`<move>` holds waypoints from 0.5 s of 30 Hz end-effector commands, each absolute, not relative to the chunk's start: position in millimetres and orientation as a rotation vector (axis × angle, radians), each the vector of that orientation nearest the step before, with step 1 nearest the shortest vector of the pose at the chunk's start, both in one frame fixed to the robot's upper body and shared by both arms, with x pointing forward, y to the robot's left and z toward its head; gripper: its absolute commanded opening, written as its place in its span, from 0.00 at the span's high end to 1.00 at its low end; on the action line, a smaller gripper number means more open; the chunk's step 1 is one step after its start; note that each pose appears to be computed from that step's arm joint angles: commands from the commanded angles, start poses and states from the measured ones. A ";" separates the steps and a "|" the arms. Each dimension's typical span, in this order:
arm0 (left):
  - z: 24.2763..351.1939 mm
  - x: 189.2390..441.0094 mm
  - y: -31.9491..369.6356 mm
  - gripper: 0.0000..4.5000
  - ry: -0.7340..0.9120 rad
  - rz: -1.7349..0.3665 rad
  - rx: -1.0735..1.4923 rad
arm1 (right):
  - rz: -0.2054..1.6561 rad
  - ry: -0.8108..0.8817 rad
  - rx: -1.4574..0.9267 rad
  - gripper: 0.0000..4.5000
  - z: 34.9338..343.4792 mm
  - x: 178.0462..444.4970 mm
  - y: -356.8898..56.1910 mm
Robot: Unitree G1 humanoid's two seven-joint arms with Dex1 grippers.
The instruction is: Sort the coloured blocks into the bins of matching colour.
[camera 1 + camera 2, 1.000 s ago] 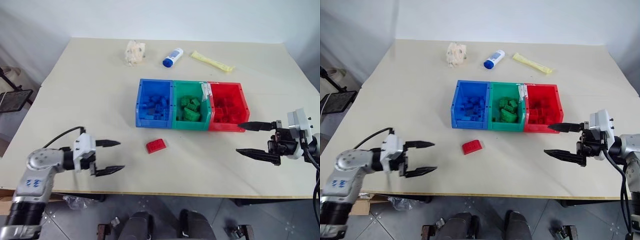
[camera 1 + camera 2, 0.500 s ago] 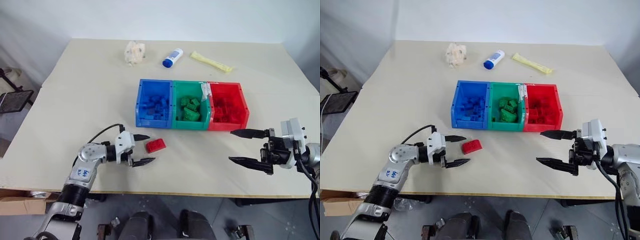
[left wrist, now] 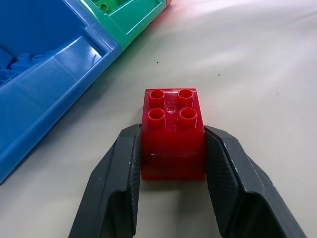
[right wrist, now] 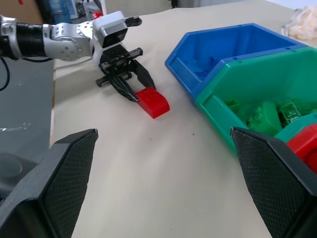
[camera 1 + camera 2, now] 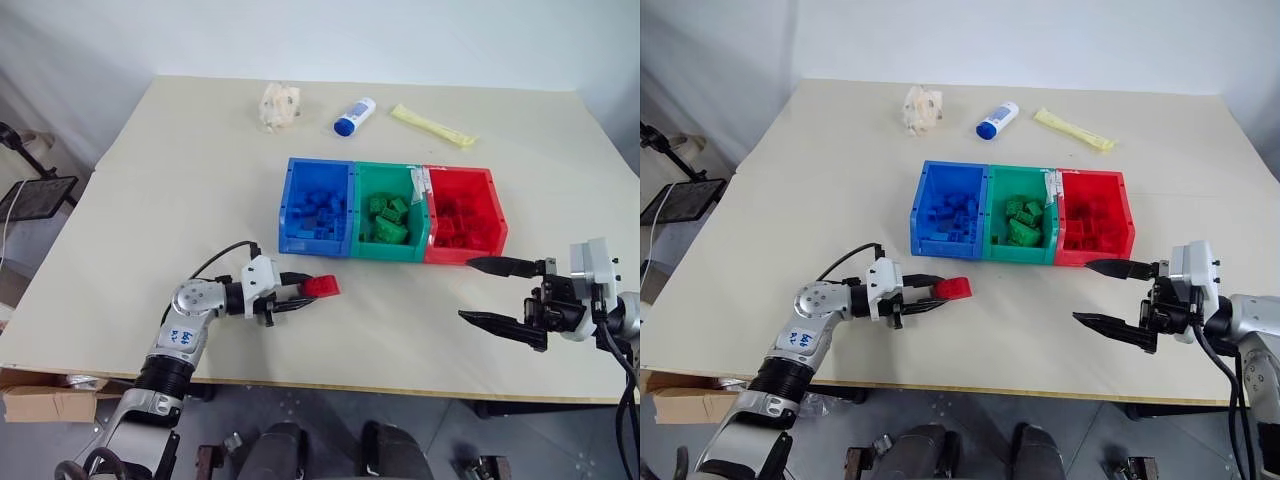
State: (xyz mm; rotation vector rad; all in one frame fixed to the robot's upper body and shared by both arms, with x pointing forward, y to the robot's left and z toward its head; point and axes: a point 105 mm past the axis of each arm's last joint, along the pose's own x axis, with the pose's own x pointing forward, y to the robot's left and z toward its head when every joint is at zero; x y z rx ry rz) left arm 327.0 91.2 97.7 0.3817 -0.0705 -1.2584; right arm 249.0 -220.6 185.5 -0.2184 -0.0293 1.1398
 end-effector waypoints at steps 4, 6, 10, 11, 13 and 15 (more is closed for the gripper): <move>143.8 325.3 45.5 0.68 -0.254 -1.284 0.354 | 1.056 -0.102 -0.236 0.00 197.4 245.8 -231.0; 159.3 326.0 33.3 0.68 -0.301 -1.287 0.344 | 1.029 -0.108 -0.243 0.00 198.6 245.0 -234.6; 190.0 335.0 6.4 0.68 -0.399 -1.287 0.348 | 0.971 -0.117 -0.254 0.00 201.3 242.4 -241.6; 195.0 338.6 1.5 0.68 -0.412 -1.280 0.348 | 0.959 -0.118 -0.256 0.00 201.8 242.1 -242.8; 202.6 344.7 -9.1 0.68 -0.429 -1.277 0.344 | 0.932 -0.117 -0.261 0.00 202.1 242.1 -245.4; 211.5 351.7 -33.1 0.68 -0.457 -1.299 0.350 | 0.888 -0.117 -0.266 0.00 202.5 242.5 -249.6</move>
